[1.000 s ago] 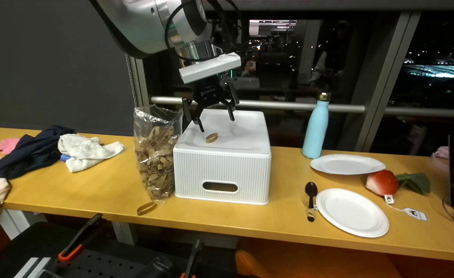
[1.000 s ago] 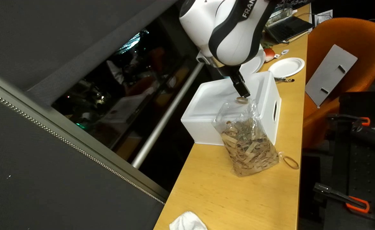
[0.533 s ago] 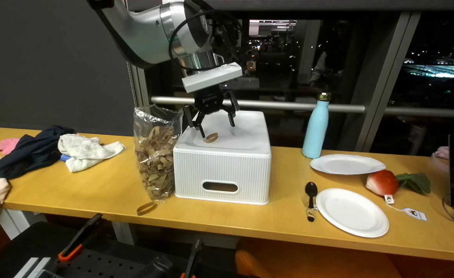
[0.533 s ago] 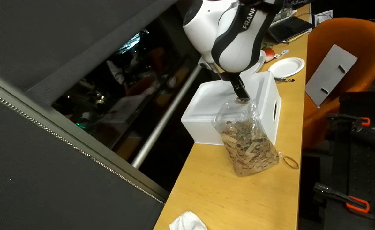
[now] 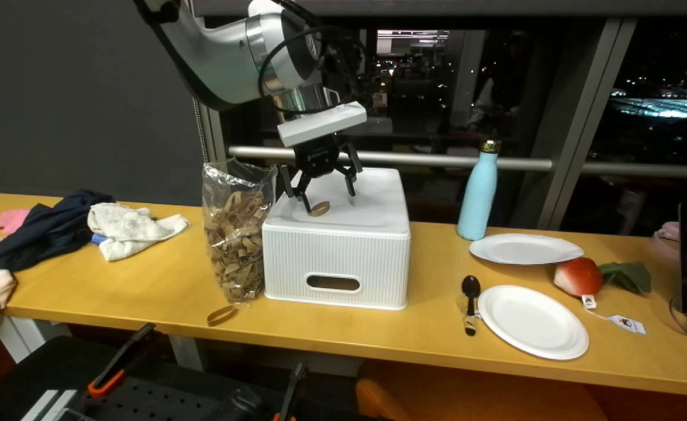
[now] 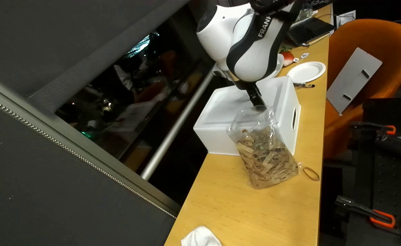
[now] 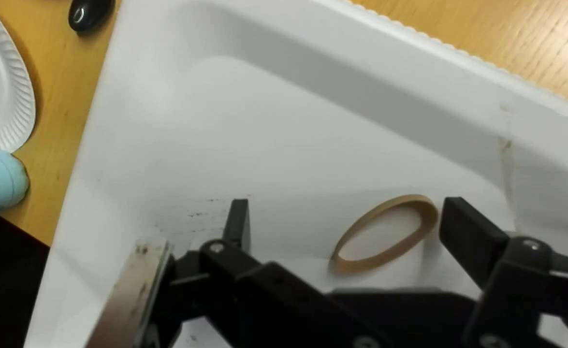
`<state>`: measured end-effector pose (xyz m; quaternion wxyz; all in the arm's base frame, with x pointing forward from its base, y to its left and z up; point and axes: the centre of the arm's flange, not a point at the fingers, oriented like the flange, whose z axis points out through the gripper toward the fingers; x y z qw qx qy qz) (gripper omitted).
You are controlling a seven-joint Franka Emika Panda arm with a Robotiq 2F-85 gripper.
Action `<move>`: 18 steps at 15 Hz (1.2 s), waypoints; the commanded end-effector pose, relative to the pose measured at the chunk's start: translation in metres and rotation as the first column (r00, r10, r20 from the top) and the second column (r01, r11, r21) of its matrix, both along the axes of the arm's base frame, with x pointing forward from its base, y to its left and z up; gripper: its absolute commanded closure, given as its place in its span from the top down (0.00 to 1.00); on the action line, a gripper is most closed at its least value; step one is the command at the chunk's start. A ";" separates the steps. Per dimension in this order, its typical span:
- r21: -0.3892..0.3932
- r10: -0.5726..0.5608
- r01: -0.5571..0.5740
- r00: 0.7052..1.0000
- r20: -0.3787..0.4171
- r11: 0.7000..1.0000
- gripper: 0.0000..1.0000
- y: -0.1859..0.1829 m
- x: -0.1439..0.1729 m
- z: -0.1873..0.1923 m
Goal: Put the rubber bands into the basket
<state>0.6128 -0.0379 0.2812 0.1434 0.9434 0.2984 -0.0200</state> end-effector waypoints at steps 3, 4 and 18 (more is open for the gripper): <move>0.008 0.016 -0.016 1.000 0.018 1.000 0.70 -0.004 0.009 0.000; 0.008 0.016 -0.016 1.000 0.018 1.000 0.69 -0.003 0.008 0.000; 0.012 0.011 -0.011 1.000 0.017 1.000 0.00 0.000 0.000 0.000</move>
